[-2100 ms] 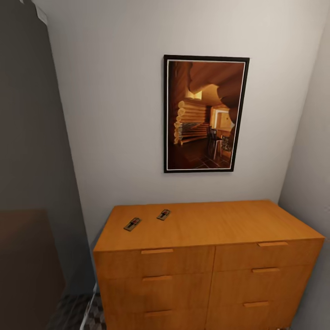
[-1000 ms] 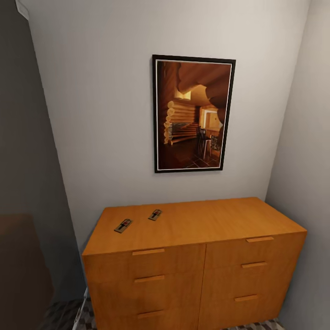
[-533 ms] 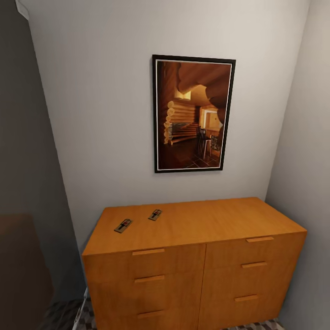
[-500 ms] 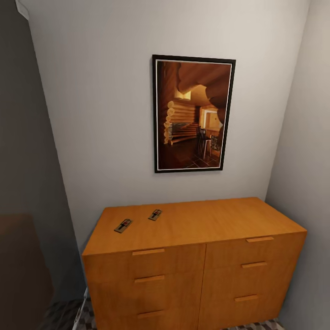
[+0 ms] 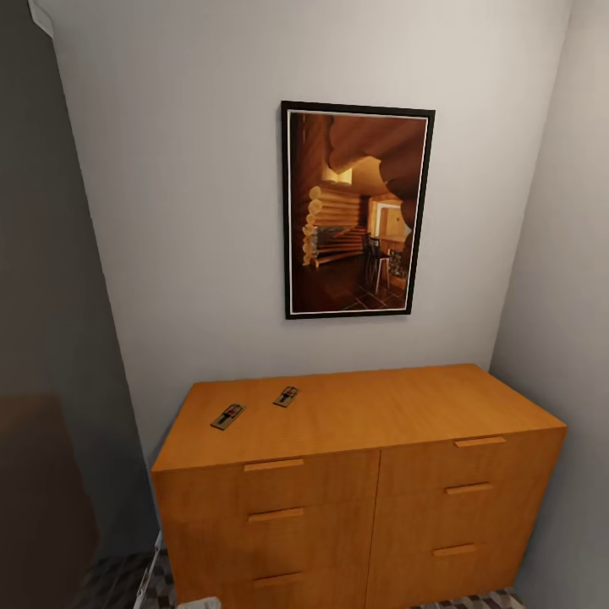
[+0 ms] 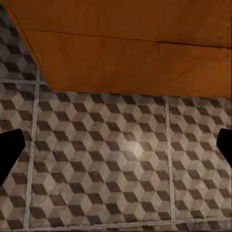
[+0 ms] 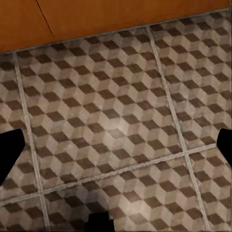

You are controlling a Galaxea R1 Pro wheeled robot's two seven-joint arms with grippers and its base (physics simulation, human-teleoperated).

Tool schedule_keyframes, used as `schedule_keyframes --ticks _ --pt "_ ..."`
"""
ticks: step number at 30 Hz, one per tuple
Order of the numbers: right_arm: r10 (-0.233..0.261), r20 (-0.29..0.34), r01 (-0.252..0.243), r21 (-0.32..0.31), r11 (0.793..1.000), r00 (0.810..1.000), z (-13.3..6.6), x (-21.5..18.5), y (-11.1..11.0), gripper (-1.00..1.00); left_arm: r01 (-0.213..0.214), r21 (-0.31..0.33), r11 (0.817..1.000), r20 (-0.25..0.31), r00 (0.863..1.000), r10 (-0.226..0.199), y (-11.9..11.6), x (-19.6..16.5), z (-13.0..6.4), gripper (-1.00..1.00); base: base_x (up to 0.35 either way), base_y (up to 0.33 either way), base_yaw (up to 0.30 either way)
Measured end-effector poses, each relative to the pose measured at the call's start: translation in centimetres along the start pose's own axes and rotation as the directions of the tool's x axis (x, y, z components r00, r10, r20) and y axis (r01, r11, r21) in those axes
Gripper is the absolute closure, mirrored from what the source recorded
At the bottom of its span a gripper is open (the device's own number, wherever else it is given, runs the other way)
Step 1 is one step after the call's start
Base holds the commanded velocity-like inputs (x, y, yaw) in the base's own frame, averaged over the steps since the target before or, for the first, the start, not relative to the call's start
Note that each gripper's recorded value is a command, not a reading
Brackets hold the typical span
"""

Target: Take the four mousetraps from the cabinet in the bathroom and place them on the bathroom floor. Make sure all four end up on the same floor surface, and ensure that at least two of them are either under or directly next to the same bathroom sink.

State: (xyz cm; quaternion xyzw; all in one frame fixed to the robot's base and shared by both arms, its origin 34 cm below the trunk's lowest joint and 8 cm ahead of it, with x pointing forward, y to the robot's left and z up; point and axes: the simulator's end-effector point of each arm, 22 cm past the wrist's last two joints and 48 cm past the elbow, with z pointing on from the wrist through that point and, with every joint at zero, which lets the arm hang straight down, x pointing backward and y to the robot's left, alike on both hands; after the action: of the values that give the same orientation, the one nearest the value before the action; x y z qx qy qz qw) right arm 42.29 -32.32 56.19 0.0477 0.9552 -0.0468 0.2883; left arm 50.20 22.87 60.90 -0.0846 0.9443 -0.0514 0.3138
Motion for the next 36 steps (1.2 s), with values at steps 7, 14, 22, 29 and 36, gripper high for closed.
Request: schedule_keyframes --ticks 7,14,22,29,36 --pt "-0.018 0.04 0.018 0.009 1.0 0.999 -0.5 -8.7 -3.1 -1.0 -0.055 0.069 0.996 0.061 0.997 0.051 -3.8 -8.2 -2.0 -1.0 0.0 0.0 0.0" --pt "-0.024 0.125 0.028 -0.029 0.999 0.992 -4.6 -19.6 -2.4 -1.0 -0.212 0.052 0.976 0.163 0.966 0.201 -6.6 -15.1 -5.3 -1.0 0.0 0.0 0.0" --pt "0.043 0.186 -0.039 -0.021 0.999 0.982 -11.2 -27.7 -5.0 -1.0 -0.267 0.056 0.962 0.301 0.923 0.239 -10.8 -23.1 -12.0 -1.0 0.0 0.0 0.0" --pt "0.11 0.224 -0.117 0.019 0.993 0.968 -15.9 -31.1 -9.6 -1.0 -0.263 0.108 0.959 0.405 0.893 0.199 -15.1 -27.1 -16.5 -1.0 0.0 0.0 0.0" --pt "0.103 0.243 -0.123 0.069 0.99 0.964 -17.6 -32.1 -12.9 -1.0 -0.356 0.144 0.923 0.452 0.854 0.258 -21.2 -27.5 -18.8 -1.0 0.0 0.0 0.0"
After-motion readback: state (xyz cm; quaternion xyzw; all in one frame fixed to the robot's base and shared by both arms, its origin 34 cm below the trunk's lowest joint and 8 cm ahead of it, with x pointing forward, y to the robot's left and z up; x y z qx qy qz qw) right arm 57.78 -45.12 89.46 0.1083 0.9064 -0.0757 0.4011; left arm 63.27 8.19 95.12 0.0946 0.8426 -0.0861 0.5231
